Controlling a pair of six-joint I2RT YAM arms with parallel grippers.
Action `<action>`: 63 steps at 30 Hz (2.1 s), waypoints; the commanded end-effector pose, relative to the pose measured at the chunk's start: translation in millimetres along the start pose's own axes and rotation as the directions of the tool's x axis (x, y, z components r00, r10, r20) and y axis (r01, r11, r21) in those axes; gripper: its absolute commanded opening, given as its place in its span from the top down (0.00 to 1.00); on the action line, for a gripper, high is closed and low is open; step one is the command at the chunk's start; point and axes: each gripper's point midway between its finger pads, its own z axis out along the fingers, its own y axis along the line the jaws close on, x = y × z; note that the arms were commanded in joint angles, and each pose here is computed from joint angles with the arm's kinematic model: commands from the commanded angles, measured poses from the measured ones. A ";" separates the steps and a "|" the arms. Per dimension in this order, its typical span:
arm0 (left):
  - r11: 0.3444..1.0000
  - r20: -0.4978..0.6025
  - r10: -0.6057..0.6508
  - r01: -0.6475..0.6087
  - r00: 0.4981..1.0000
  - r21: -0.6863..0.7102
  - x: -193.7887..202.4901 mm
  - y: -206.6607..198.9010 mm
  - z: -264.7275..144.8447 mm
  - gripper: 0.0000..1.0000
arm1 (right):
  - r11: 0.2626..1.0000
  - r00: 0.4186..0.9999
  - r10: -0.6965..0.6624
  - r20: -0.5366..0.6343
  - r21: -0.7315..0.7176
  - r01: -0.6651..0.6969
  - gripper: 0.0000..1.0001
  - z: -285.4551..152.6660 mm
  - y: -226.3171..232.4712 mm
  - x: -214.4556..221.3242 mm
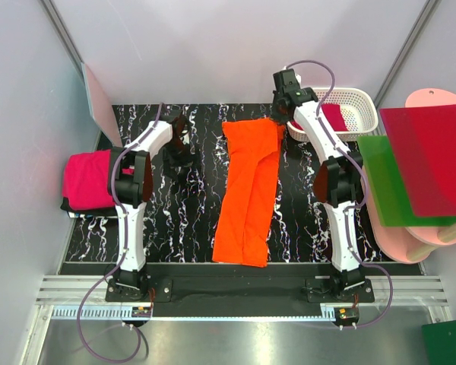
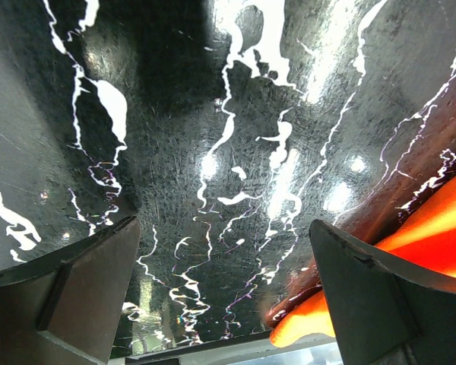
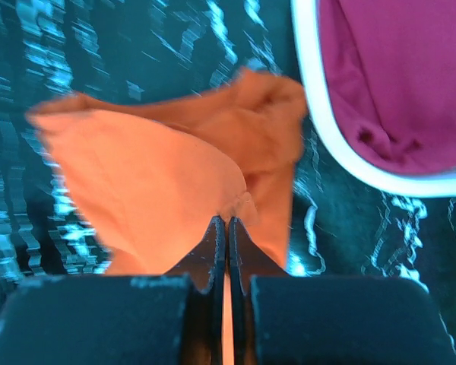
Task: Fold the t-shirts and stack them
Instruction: Rotate the tshirt 90 degrees, then grab the bottom of the folded rectangular tshirt with both arms
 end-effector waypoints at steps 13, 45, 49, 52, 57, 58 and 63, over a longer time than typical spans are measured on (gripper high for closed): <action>0.999 0.027 0.019 -0.020 0.999 0.030 -11.7 -5.9 -8.0 0.01 | 0.967 0.939 0.044 -0.341 0.252 0.047 0.87 48.6 -60.3 109.9; 0.956 -0.014 0.068 -0.061 0.998 0.287 236.6 -74.2 -1.0 0.04 | 0.926 0.695 0.222 -0.684 -0.076 -0.370 0.24 -193.3 -32.8 368.7; 0.969 -0.095 0.101 -0.076 0.990 0.235 260.5 -70.3 20.5 0.06 | 0.929 0.635 0.212 -0.743 -0.049 -0.367 0.25 -200.2 -29.7 400.5; 0.974 -0.142 0.130 -0.099 0.981 0.205 271.0 -69.3 34.5 0.06 | 0.919 0.608 0.209 -0.766 -0.058 -0.389 0.26 -197.3 -21.1 411.7; 0.970 -0.152 0.162 -0.129 0.975 0.208 268.0 -73.0 41.5 0.07 | 0.908 0.553 0.175 -0.814 -0.084 -0.411 0.25 -182.1 1.4 426.4; 0.970 -0.165 0.164 -0.129 0.973 0.205 268.7 -72.8 44.2 0.09 | 0.919 0.513 0.160 -0.843 -0.062 -0.388 0.26 -178.9 1.4 440.8; 0.972 -0.217 0.182 -0.142 0.959 0.190 272.9 -69.8 51.9 0.46 | 0.915 0.381 0.098 -0.919 -0.067 -0.398 0.42 -176.8 22.5 451.4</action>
